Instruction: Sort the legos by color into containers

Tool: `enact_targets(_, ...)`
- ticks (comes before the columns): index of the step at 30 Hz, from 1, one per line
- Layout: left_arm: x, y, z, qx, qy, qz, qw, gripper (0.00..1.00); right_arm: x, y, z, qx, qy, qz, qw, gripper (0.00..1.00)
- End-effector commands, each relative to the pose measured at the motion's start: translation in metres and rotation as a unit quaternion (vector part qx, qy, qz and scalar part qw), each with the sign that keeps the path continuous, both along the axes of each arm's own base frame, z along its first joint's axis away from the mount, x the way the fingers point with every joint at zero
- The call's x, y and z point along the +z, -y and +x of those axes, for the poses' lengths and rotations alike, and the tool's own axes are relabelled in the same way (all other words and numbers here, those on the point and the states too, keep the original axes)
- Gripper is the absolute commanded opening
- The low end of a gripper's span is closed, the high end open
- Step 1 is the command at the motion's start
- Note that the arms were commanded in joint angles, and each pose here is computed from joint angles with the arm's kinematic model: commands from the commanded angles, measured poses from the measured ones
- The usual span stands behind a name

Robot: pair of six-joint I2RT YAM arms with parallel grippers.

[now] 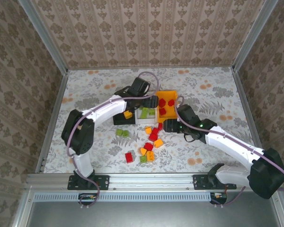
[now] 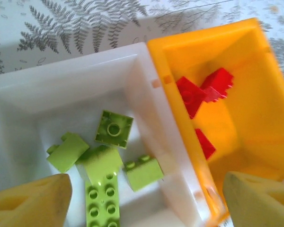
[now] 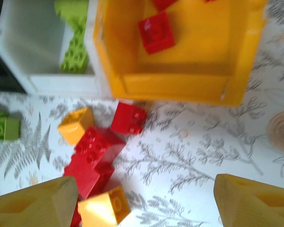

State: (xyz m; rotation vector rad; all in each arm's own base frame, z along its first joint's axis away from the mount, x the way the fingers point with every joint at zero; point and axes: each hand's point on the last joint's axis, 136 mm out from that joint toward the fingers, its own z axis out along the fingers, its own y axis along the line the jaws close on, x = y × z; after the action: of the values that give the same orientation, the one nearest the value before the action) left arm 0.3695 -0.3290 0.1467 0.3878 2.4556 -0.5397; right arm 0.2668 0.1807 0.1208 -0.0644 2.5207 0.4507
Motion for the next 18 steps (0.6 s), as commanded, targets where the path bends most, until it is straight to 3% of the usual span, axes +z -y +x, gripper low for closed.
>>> enact_targets(1, 0.051, 0.003, -0.027, -0.017, 0.028, -0.066, 0.997, 0.99, -0.014, -0.02, -0.032, 0.083, -0.033, -0.011, 0.996, 0.77)
enact_targets(7, 0.054, -0.016, -0.08, -0.021, 0.041, -0.059, 0.997, 1.0, -0.04, -0.051, -0.055, 0.16, -0.037, -0.07, 0.984, 0.79)
enact_targets(18, 0.03, -0.081, -0.128, 0.037, 0.029, -0.046, 0.998, 1.0, -0.07, -0.063, -0.033, 0.154, -0.037, -0.134, 0.978, 0.75)
